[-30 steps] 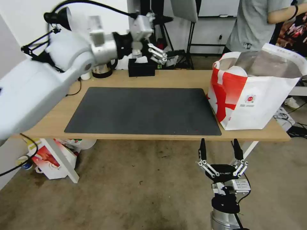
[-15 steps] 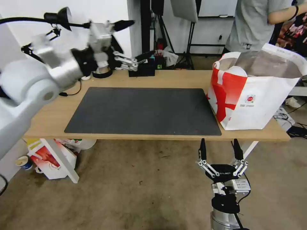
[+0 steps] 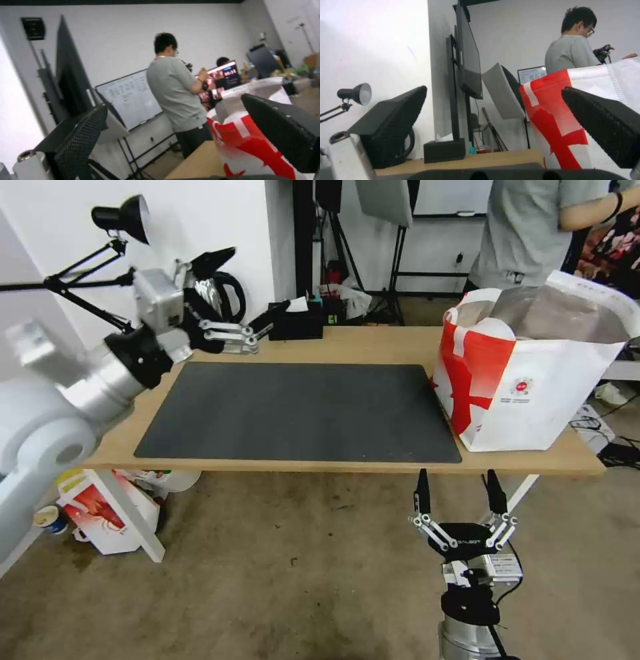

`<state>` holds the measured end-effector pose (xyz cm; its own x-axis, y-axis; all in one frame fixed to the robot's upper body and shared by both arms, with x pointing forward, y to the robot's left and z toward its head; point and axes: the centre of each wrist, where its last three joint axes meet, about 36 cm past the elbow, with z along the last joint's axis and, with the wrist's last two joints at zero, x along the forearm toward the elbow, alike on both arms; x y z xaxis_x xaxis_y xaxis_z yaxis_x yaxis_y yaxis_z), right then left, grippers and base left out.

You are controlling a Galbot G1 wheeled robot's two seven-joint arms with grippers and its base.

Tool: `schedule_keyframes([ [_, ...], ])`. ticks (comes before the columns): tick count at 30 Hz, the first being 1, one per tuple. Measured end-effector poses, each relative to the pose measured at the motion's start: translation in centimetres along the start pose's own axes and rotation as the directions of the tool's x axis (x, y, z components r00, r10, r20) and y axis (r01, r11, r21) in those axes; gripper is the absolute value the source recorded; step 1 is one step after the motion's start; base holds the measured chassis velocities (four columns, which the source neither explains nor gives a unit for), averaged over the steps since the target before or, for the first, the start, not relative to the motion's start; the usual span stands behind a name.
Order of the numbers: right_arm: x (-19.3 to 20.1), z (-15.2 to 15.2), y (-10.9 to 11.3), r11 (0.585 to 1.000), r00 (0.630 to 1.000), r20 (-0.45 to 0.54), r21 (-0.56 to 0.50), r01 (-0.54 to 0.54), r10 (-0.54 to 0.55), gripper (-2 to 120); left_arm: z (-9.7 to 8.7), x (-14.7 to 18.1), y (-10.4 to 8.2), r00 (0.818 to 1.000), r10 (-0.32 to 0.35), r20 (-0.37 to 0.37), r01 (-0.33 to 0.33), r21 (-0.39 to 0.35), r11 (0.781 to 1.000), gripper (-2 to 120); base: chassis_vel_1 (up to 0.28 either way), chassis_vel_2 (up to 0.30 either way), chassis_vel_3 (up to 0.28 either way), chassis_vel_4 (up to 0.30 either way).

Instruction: Pick up the trash from the table and place it into the takeout bag.

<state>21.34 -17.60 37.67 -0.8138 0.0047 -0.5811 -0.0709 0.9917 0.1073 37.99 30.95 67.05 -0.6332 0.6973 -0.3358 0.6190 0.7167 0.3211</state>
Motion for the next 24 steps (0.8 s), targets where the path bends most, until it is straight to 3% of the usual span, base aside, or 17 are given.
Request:
schedule_keyframes([
  [6, 0.0, 0.0, 0.0, 1.000, 1.000, 0.000, 0.000, 0.000, 0.000, 100, 0.0, 0.9, -1.4, 0.996, -0.082, 0.035, 0.081, 0.022, 0.996, 100, 0.000, 0.000, 0.000, 0.000],
  [9, 0.0, 0.0, 0.0, 1.000, 1.000, 0.000, 0.000, 0.000, 0.000, 100, 0.1, 1.4, -3.0, 0.981, -0.183, 0.070, 0.181, 0.040, 0.983, 100, 0.000, 0.000, 0.000, 0.000],
  [11, 0.0, 0.0, 0.0, 1.000, 1.000, 0.000, 0.000, 0.000, 0.000, 100, 0.1, 1.6, -3.2, 0.977, -0.201, 0.072, 0.198, 0.039, 0.979, 100, 0.000, 0.000, 0.000, 0.000],
  [12, 0.0, 0.0, 0.0, 1.000, 1.000, 0.000, 0.000, 0.000, 0.000, 100, 0.5, 2.0, -3.8, 0.966, -0.246, 0.075, 0.243, 0.041, 0.969, 100, 0.000, 0.000, 0.000, 0.000],
  [14, 0.0, 0.0, 0.0, 1.000, 1.000, 0.000, 0.000, 0.000, 0.000, 100, 0.6, 2.1, -4.0, 0.963, -0.259, 0.075, 0.256, 0.043, 0.966, 100, 0.000, 0.000, 0.000, 0.000],
  [18, 0.0, 0.0, 0.0, 1.000, 1.000, 0.000, 0.000, 0.000, 0.000, 100, 1.1, 3.2, -5.9, 0.928, -0.364, 0.081, 0.360, 0.062, 0.931, 100, 0.000, 0.000, 0.000, 0.000],
  [24, 0.0, 0.0, 0.0, 1.000, 1.000, 0.000, 0.000, 0.000, 0.000, 100, 1.4, 4.2, -7.0, 0.906, -0.415, 0.085, 0.412, 0.051, 0.910, 100, 0.000, 0.000, 0.000, 0.000],
])
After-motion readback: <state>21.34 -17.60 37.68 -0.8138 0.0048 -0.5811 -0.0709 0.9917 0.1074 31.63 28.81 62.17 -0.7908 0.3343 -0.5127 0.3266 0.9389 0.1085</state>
